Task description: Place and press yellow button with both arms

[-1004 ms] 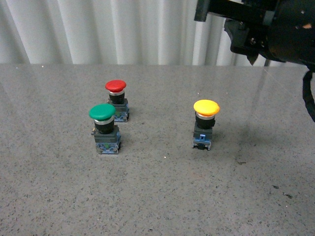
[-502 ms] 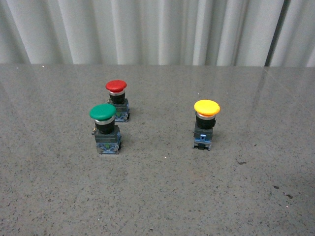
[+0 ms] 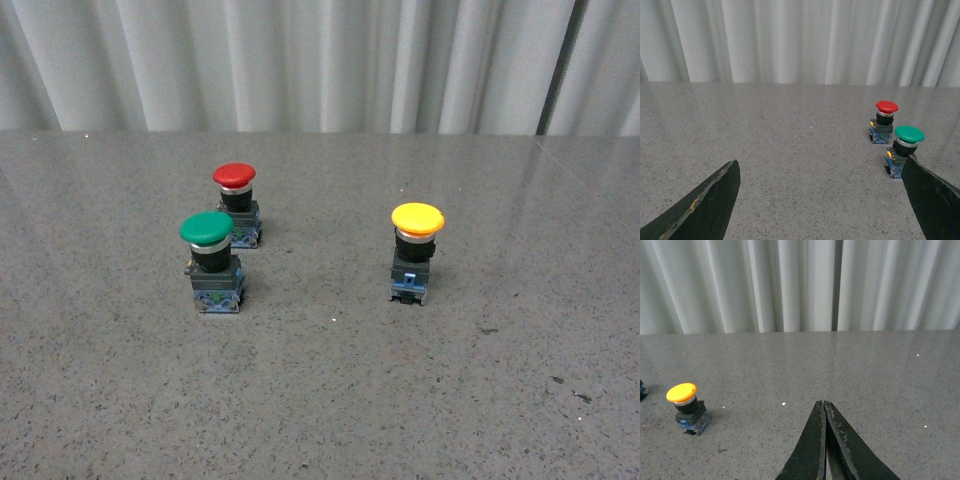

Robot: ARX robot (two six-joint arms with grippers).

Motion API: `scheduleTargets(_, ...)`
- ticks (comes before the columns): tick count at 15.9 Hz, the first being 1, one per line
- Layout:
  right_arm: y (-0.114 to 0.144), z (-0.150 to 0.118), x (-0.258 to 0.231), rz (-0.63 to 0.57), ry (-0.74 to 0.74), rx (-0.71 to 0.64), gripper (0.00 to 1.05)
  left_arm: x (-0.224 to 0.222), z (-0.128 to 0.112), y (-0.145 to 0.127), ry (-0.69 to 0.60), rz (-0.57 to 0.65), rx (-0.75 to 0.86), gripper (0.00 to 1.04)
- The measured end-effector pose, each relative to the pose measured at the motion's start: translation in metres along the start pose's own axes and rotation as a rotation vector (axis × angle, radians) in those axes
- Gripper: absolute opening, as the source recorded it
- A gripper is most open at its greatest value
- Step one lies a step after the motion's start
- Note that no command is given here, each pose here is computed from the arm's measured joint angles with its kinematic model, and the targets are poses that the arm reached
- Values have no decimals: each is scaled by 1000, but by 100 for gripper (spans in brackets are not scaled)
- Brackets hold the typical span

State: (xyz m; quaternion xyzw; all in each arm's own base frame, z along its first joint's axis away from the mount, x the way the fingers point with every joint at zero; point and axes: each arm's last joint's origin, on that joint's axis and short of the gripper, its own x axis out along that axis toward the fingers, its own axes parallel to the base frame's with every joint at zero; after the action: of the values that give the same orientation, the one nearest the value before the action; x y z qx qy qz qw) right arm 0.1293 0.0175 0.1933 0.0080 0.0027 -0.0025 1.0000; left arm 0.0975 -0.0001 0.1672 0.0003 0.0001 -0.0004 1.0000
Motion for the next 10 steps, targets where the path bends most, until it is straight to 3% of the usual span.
scheduleTargets(10, -18, -18, -16, 5, -3, -9, 2, 0, 0, 0, 0, 0, 0, 98)
